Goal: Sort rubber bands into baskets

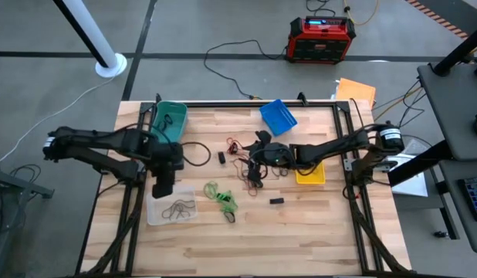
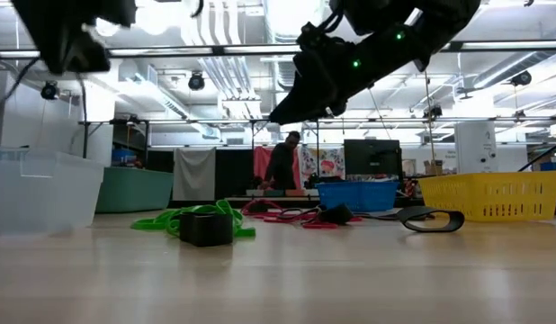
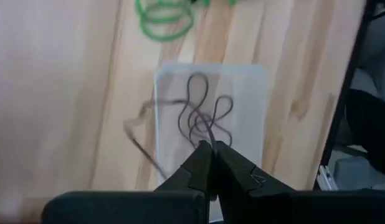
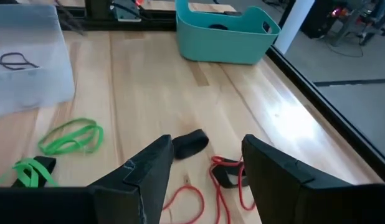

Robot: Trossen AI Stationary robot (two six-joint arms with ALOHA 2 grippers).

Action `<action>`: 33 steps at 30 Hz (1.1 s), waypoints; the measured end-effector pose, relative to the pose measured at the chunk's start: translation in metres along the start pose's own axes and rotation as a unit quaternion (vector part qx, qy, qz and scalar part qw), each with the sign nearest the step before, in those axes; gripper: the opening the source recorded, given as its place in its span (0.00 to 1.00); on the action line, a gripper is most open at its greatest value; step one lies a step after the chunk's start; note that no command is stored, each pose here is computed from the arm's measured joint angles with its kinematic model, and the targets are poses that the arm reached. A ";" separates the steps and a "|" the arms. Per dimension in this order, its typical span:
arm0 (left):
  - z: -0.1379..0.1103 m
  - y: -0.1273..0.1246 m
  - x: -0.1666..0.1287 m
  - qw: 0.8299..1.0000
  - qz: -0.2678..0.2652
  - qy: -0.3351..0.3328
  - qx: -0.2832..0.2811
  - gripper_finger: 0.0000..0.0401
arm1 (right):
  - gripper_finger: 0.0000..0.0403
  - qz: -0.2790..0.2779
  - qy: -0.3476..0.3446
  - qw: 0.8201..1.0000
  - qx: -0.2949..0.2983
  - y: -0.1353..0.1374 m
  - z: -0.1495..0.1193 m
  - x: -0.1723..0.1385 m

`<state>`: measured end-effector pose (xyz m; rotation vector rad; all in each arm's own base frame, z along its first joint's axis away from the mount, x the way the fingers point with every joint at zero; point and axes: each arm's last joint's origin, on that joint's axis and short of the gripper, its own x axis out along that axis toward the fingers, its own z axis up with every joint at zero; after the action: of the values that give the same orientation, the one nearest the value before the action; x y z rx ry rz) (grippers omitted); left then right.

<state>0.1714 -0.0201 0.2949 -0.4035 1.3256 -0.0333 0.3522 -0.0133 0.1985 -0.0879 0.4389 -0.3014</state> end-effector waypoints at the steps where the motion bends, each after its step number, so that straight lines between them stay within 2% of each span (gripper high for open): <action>1: -0.002 0.002 0.006 1.000 -0.001 0.008 -0.003 0.00 | 0.47 0.000 0.003 1.000 -0.001 0.000 -0.001 0.000; 4: -0.005 0.008 0.027 1.000 -0.010 0.026 -0.015 0.00 | 0.47 0.000 0.007 1.000 -0.002 0.001 -0.003 0.002; 10: -0.010 0.010 0.061 0.992 -0.107 0.051 -0.035 0.00 | 0.47 0.000 0.010 1.000 -0.003 0.001 -0.003 0.002; 16: -0.012 0.001 0.077 0.974 -0.214 0.059 -0.031 0.00 | 0.46 0.000 0.010 1.000 -0.003 0.001 -0.003 0.002; 19: -0.013 -0.002 0.079 0.970 -0.233 0.067 -0.026 0.00 | 0.46 0.000 0.010 1.000 -0.003 0.001 -0.003 0.002; 23: -0.012 -0.003 0.078 0.975 -0.215 0.054 -0.026 0.00 | 0.46 0.000 0.011 1.000 -0.004 0.001 -0.004 0.002; 28: -0.017 0.006 0.079 0.993 -0.100 0.046 -0.049 0.00 | 0.46 0.000 0.010 1.000 -0.003 0.001 -0.004 0.002; 31: -0.025 0.012 0.079 0.995 -0.035 0.068 -0.071 0.00 | 0.46 0.000 0.011 1.000 -0.003 0.001 -0.004 0.002; 33: -0.026 0.014 0.080 0.994 -0.016 0.069 -0.081 0.00 | 0.46 0.000 0.011 1.000 -0.003 0.001 -0.004 0.002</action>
<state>0.1640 -0.0341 0.2114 -0.5694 1.4625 0.0202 0.3521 -0.0133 0.1944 -0.0912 0.4610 -0.3004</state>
